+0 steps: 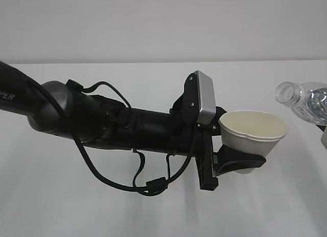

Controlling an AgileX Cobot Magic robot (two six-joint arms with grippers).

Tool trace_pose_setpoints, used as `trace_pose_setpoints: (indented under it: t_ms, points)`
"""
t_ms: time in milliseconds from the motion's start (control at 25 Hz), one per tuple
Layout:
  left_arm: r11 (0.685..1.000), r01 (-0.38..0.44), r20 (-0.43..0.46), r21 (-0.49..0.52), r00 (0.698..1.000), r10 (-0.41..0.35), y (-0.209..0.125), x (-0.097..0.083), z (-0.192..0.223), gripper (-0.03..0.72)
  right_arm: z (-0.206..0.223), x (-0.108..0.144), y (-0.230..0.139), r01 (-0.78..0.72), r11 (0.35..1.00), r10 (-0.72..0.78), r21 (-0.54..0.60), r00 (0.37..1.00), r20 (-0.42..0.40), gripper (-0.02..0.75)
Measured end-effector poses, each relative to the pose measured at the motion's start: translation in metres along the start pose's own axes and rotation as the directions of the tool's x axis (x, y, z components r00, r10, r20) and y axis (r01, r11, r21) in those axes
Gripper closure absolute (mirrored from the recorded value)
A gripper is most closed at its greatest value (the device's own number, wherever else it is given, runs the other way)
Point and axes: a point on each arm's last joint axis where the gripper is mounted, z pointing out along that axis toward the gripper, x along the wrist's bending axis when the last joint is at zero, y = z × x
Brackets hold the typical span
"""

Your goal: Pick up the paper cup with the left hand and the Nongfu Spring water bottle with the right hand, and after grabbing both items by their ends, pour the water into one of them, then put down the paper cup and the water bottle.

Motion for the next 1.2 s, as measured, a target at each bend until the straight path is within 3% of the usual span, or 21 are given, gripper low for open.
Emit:
trace_pose_setpoints:
  t_ms: [1200]
  points:
    - [1.0, -0.002, 0.033, -0.03, 0.999, 0.002, 0.0037, -0.0061, 0.0035, 0.274, -0.0001, -0.0044, 0.0, 0.141, 0.99, -0.141, 0.007, 0.989, 0.046, 0.282]
